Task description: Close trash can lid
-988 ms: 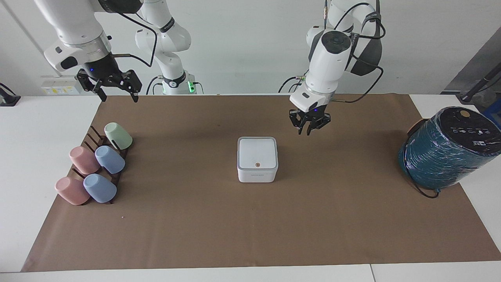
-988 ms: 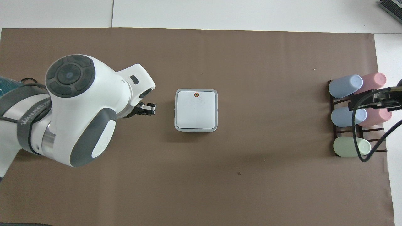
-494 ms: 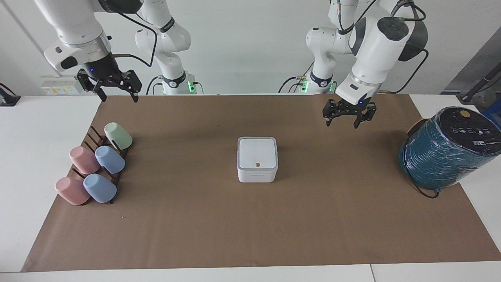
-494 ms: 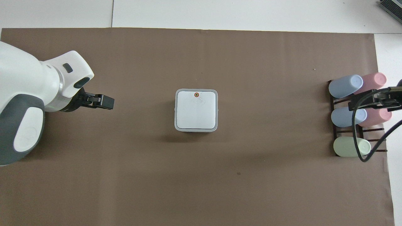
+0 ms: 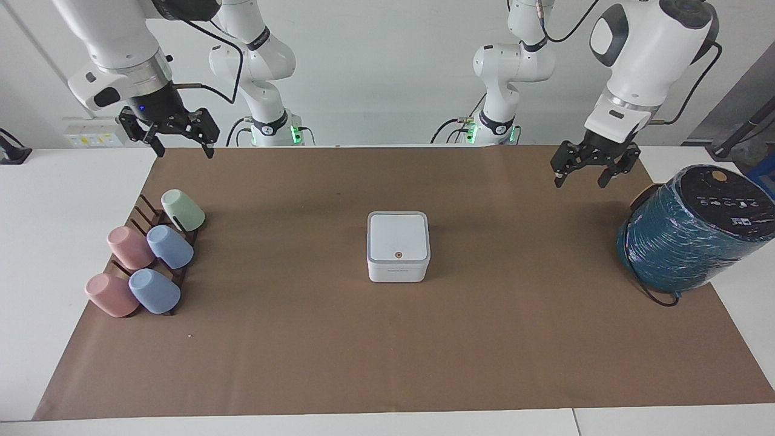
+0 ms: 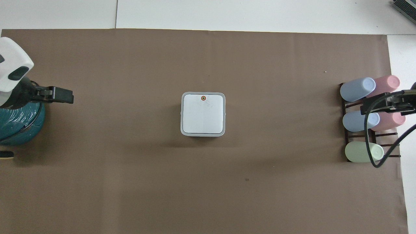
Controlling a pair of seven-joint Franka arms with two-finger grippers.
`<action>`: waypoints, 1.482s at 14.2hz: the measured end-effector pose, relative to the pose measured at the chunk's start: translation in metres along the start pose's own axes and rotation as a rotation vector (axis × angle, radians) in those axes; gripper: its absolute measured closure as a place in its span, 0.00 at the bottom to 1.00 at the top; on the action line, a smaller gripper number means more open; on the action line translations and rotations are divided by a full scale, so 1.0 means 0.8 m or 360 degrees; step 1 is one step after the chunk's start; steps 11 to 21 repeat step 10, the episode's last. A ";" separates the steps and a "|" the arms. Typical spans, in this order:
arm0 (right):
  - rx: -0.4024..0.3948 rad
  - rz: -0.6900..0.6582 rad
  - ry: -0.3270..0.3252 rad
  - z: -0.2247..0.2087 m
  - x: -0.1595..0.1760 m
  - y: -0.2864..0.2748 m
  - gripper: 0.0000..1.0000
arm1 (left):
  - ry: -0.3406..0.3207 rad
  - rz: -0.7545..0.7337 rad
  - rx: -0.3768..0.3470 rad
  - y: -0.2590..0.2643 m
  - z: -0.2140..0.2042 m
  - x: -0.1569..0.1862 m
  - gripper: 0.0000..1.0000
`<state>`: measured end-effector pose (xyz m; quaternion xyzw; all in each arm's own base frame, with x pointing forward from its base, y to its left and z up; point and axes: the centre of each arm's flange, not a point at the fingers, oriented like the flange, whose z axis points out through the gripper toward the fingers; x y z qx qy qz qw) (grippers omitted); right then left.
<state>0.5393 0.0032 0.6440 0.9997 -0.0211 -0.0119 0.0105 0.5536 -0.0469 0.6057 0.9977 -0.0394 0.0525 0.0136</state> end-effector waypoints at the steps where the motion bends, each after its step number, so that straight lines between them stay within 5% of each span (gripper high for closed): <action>1: 0.0000 0.0000 0.0000 0.000 0.000 0.000 0.00 | -0.0002 -0.0008 0.0003 -0.016 -0.013 -0.001 0.00; 10: 0.0000 0.0000 0.0000 0.000 0.000 0.000 0.00 | -0.0116 -0.0014 -0.0002 -0.042 -0.053 -0.003 0.00; 21: 0.0000 0.0000 0.0000 0.000 0.000 0.000 0.00 | -0.0116 -0.0014 -0.0002 -0.042 -0.053 -0.003 0.00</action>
